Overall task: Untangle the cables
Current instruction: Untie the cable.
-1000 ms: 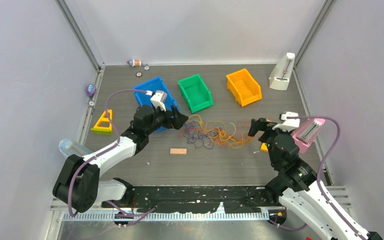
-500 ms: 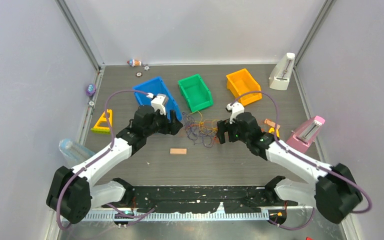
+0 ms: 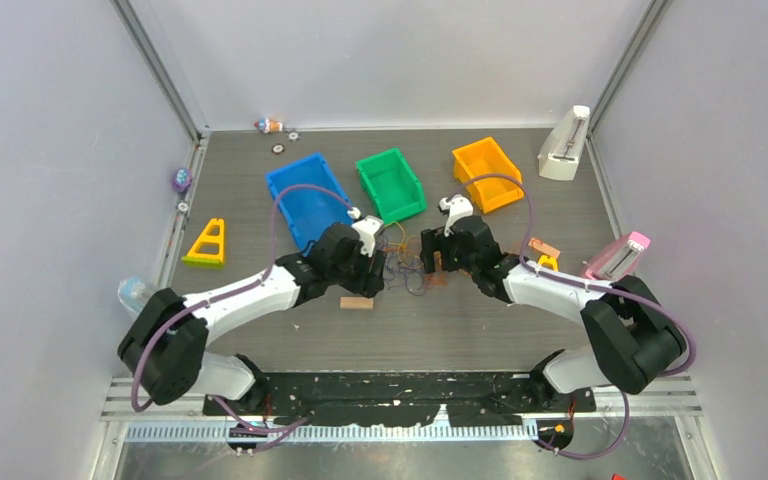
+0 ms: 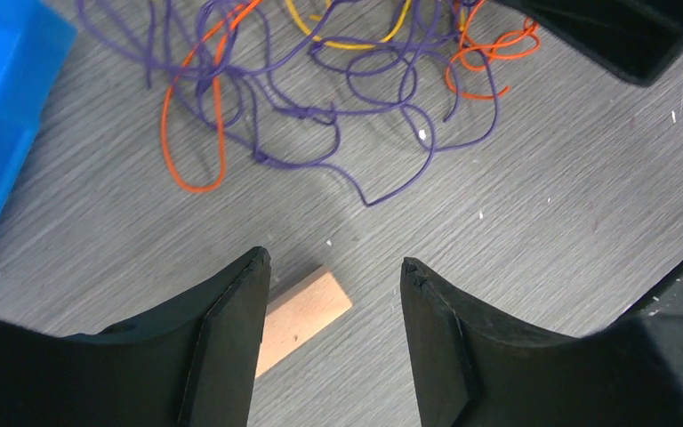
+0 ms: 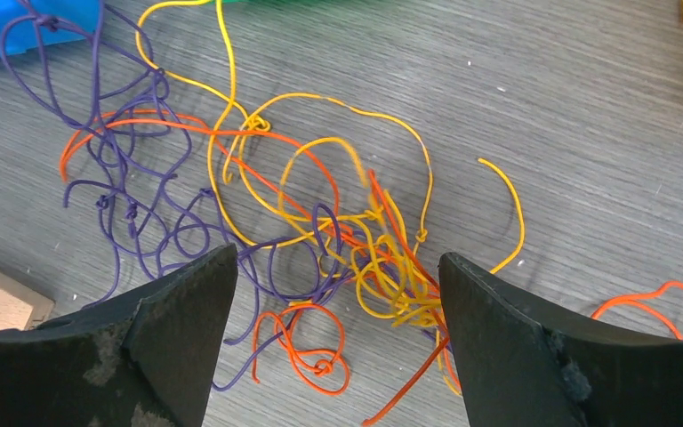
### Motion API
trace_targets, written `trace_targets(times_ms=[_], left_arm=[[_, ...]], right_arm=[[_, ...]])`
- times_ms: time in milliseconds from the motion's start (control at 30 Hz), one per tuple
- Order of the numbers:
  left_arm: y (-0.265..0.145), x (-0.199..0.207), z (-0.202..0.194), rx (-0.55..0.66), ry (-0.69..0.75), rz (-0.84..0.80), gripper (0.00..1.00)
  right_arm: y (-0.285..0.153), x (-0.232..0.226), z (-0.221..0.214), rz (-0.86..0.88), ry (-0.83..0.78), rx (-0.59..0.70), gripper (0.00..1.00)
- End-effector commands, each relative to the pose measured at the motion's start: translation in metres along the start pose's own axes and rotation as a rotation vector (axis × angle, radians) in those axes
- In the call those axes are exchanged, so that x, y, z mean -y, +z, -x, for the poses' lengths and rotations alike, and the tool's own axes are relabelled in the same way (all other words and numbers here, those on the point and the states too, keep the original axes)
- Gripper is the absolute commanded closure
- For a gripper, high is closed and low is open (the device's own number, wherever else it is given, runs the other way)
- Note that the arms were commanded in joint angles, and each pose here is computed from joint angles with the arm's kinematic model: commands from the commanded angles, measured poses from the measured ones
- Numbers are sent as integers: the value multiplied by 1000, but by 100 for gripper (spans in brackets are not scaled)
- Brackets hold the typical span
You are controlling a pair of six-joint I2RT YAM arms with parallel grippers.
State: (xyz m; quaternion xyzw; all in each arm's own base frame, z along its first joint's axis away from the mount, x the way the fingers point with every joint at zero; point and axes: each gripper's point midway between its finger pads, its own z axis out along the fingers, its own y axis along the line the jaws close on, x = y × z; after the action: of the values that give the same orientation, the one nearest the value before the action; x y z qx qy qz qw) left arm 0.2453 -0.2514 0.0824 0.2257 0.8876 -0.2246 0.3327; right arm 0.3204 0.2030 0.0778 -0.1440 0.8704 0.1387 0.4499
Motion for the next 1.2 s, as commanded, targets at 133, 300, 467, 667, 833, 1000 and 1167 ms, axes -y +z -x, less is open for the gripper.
trace_targets(times_ms=[133, 300, 467, 667, 833, 1000, 1167], left_arm=[[29, 34, 14, -44, 179, -73, 42], [54, 42, 8, -77, 186, -130, 32], [67, 45, 0, -118, 199, -159, 40], [53, 54, 2, -71, 202, -211, 100], [8, 67, 20, 87, 210, -279, 100], [-36, 71, 36, 159, 195, -276, 100], [-82, 69, 62, 312, 164, -286, 100]], right_arm=[[2, 7, 21, -43, 72, 131, 12], [-1, 7, 21, -39, 93, 154, 12], [-2, 10, 21, -47, 106, 163, 12], [15, 14, 11, -73, 139, 80, 12], [15, 40, 6, -185, 205, 68, 11], [8, 70, 0, -284, 318, 73, 11], [-10, 84, 8, -323, 360, 162, 12]])
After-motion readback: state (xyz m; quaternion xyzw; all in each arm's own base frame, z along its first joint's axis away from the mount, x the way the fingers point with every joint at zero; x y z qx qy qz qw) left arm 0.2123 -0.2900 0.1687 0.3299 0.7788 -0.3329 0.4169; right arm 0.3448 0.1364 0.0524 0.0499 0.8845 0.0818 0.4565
